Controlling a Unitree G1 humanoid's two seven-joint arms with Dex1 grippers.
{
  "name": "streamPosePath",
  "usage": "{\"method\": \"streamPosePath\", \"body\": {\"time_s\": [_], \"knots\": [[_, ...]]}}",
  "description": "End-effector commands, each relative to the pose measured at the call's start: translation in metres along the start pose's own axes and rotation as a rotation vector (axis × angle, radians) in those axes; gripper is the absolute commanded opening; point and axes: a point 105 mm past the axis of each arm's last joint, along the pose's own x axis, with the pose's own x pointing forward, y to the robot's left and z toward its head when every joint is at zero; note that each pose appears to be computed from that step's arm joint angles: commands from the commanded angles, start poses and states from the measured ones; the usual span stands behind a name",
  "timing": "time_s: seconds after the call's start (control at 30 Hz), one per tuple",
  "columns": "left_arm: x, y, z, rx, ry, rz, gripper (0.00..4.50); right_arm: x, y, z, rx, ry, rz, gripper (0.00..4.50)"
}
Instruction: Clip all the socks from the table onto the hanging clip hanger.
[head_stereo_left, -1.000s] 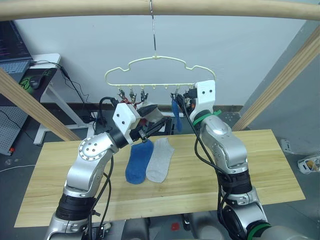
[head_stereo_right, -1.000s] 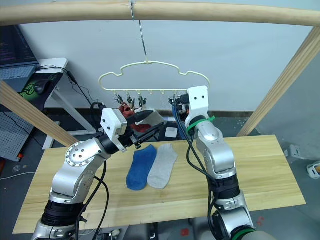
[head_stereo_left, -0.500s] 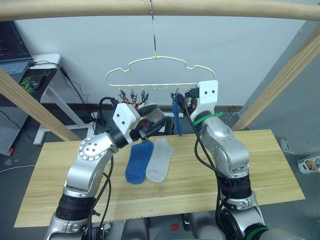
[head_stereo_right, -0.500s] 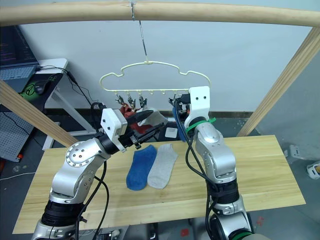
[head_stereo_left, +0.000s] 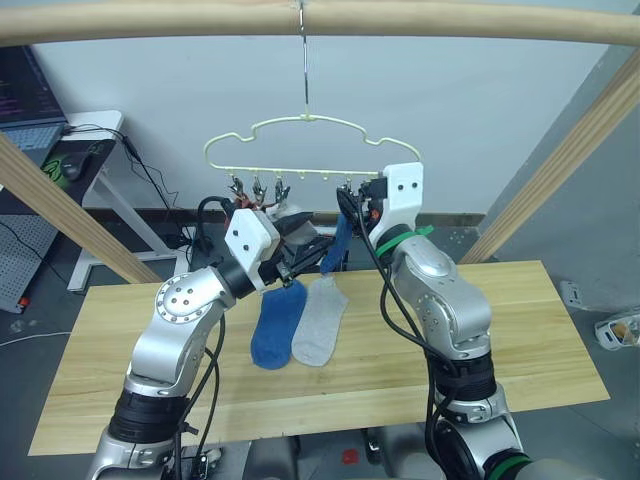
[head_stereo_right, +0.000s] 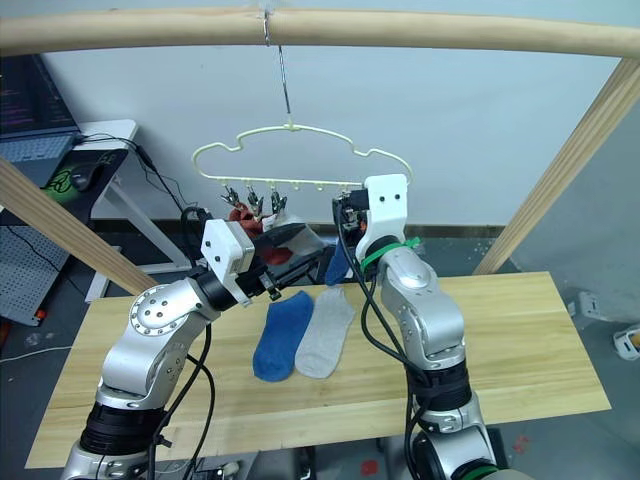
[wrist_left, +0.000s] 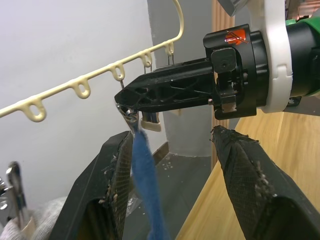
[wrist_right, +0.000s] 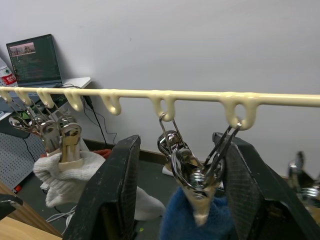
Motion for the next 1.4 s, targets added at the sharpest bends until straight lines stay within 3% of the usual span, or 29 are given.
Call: {"method": "streamPosePath", "body": {"time_s": [0.03, 1.03, 1.4], "knots": [[-0.002, 0.0, 0.013, 0.042, -0.031, -0.001, 2.72, 0.0, 0.007, 0.012, -0.015, -0.051, 0.027, 2.4], [-0.001, -0.003, 0.011, 0.036, -0.029, -0.008, 2.72, -0.012, -0.023, 0.012, -0.083, -0.051, -0.057, 2.4], [-0.001, -0.005, 0.01, 0.034, -0.027, -0.013, 2.72, -0.023, -0.029, 0.021, -0.236, -0.073, -0.097, 2.4]]}}
